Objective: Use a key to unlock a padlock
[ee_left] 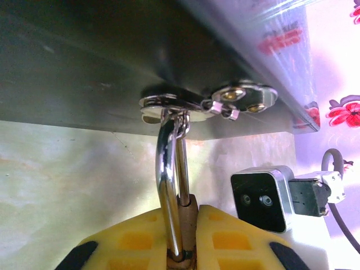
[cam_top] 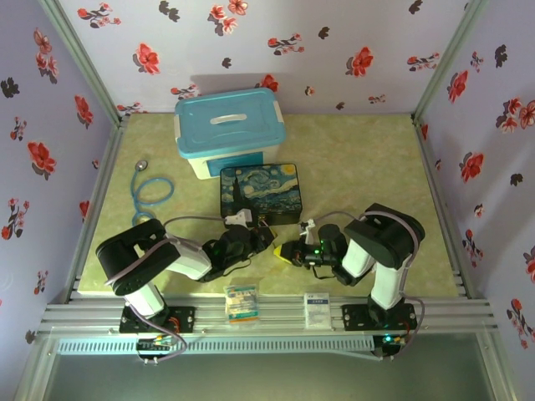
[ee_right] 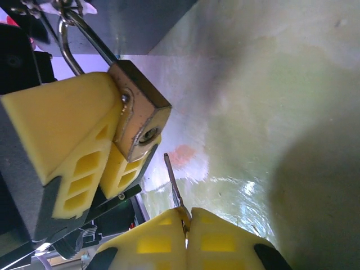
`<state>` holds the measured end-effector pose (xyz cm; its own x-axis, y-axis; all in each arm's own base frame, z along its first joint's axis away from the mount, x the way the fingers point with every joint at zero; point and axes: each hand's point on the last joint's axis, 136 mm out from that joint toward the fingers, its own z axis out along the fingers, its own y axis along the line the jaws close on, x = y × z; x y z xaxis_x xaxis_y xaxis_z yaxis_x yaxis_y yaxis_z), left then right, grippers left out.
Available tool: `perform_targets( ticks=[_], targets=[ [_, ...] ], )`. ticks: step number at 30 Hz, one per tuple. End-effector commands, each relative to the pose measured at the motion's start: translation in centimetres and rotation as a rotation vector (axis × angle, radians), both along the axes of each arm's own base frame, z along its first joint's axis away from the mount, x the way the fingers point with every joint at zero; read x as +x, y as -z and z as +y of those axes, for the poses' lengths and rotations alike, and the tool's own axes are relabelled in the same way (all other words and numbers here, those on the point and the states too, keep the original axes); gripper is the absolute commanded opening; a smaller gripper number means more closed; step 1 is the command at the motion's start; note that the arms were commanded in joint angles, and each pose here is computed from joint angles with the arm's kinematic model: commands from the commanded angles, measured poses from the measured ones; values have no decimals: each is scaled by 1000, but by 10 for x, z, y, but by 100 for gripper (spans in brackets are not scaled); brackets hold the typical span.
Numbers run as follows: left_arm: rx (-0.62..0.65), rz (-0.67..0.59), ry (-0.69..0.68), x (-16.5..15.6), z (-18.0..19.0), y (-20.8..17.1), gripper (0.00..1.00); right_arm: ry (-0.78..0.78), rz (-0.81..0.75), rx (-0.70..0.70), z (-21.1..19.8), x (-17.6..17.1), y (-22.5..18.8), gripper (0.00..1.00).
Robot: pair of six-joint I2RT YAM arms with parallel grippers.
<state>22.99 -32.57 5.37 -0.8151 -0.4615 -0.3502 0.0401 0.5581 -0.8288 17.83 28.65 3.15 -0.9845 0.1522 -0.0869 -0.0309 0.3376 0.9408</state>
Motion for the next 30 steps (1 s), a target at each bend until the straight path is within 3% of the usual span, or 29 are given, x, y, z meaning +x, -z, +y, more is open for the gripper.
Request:
perform_targets(
  ticks=[1, 30],
  targets=[
    [-47, -8, -30, 5, 2, -8, 0, -11, -39, 37, -1, -1, -12, 0],
    [-37, -6, -9, 0, 4, -6, 0, -17, -51, 50, 4, 13, -11, 0]
  ],
)
